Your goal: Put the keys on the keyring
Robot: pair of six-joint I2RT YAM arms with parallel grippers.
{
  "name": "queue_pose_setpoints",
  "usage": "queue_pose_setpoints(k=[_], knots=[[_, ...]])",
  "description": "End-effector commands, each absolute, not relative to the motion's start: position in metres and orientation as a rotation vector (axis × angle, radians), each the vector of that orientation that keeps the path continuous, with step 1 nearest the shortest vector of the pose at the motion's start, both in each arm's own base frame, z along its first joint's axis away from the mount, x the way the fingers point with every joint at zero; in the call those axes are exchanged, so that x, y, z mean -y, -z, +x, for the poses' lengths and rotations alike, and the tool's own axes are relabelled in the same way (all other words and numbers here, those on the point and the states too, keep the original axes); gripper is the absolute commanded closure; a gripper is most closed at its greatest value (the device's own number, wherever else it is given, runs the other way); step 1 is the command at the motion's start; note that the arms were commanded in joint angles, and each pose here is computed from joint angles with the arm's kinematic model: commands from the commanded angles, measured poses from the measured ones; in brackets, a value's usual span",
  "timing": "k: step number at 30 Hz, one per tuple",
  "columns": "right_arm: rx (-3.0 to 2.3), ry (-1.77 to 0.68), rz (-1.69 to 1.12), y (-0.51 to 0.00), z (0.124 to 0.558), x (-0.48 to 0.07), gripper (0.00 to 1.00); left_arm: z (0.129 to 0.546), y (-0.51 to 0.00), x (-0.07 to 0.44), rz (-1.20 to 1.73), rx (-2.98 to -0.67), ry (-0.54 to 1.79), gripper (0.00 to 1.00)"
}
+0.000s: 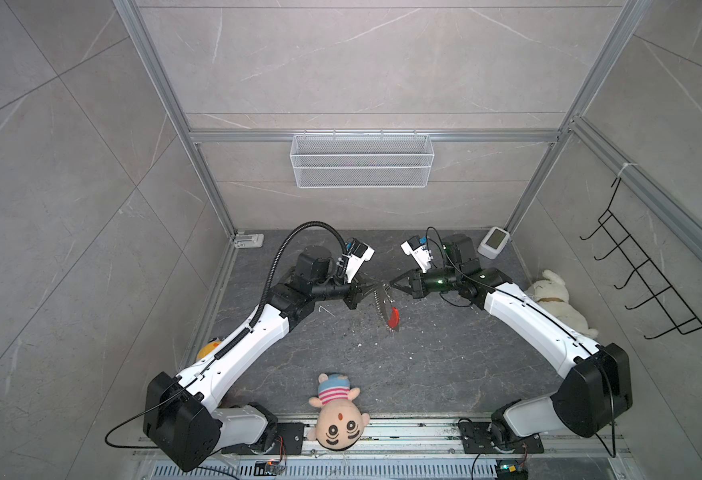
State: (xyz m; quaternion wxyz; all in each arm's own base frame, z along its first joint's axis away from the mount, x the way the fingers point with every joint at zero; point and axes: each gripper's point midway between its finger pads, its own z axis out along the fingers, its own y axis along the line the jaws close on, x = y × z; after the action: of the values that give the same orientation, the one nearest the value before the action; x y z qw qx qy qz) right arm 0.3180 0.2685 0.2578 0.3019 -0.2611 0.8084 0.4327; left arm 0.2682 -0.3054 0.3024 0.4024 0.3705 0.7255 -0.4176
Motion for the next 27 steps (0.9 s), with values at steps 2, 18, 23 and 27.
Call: queue_pose_setpoints(k=[2, 18, 23, 27], knots=[[-2.02, -1.153, -0.74, -0.292, 0.305, -0.263, 1.0, 0.267, -0.325, 0.309, 0.936, -1.743, 1.081, 1.0], [-2.104, -1.138, -0.62, -0.279, 0.317, -0.257, 1.0, 0.269, -0.313, 0.313, 0.925, -1.774, 1.112, 1.0], [-2.312, -0.957, -0.228, -0.223, 0.354, -0.197, 1.0, 0.276, -0.288, 0.31, 0.908, -1.84, 1.064, 1.0], [-2.515, -0.789, -0.008, -0.151, 0.365, -0.15, 1.0, 0.293, -0.26, 0.305, 0.859, -1.93, 0.976, 1.0]])
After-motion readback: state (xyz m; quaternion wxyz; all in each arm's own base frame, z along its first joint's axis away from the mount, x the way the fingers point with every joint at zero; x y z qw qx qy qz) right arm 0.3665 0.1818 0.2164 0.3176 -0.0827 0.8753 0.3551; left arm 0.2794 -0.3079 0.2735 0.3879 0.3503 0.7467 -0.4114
